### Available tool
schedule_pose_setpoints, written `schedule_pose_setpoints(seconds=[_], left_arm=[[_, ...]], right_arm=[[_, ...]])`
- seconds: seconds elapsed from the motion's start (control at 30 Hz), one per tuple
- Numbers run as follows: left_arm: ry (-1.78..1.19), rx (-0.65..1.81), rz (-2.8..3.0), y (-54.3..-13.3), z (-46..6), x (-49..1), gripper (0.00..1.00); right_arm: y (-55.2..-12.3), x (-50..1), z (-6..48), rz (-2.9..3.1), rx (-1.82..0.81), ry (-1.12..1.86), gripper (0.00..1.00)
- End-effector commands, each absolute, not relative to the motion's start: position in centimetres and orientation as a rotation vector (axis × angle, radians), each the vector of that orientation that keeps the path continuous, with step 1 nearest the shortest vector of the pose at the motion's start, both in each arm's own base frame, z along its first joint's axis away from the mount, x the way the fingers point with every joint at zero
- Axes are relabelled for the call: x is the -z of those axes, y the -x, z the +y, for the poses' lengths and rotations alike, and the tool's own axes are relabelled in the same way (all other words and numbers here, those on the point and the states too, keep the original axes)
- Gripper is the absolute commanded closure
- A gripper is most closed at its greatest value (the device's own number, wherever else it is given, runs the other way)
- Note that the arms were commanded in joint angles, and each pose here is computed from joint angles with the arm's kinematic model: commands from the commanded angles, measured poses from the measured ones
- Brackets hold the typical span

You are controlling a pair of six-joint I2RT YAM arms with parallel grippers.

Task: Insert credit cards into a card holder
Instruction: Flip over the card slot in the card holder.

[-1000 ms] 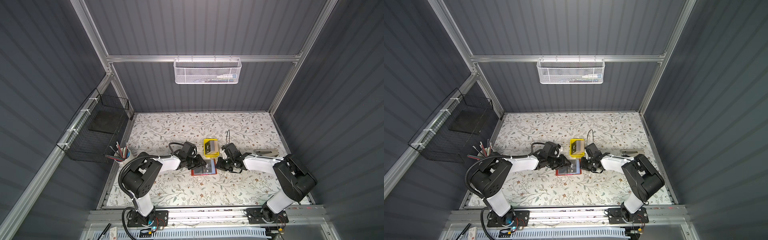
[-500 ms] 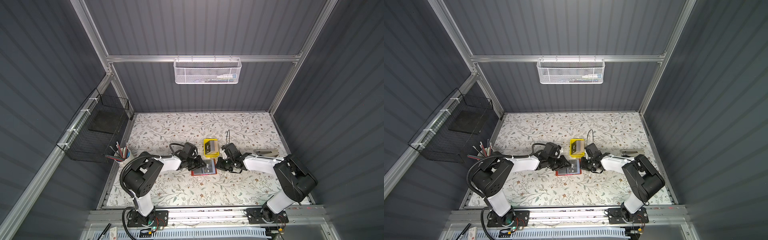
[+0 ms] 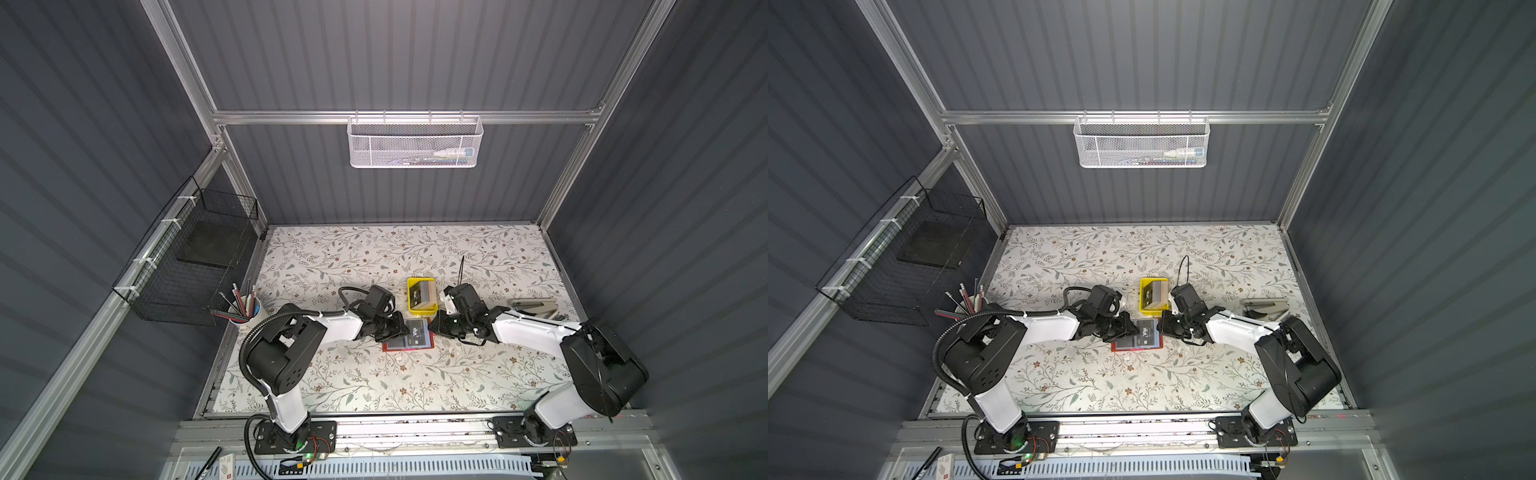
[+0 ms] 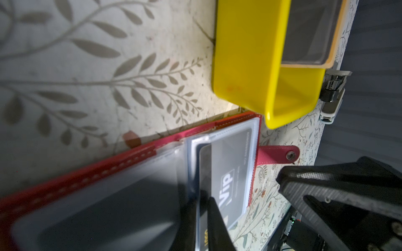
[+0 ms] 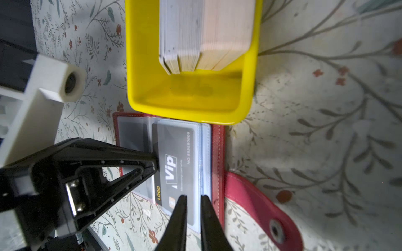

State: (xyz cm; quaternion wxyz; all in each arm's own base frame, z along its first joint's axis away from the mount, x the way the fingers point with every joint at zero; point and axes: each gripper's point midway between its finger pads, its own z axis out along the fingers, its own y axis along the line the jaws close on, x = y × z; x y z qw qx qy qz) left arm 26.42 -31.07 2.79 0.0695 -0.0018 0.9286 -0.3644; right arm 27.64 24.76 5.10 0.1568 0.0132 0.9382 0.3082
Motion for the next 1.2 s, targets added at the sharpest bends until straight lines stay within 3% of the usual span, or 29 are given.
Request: schedule_pose_setpoints(seconds=[0.0,1.17], left_arm=[[-0.003,0.991,2.885,-25.0,-29.9,-1.1,0.88],[-0.001,0.938,2.916,-24.3,-29.5,0.1,0.94]], right_arm=[[-27.3,-5.1,25.7,2.692,-0.967,-0.035,0.82],[-26.8,-3.2,25.2,2.764,-0.906,-0.047,0.77]])
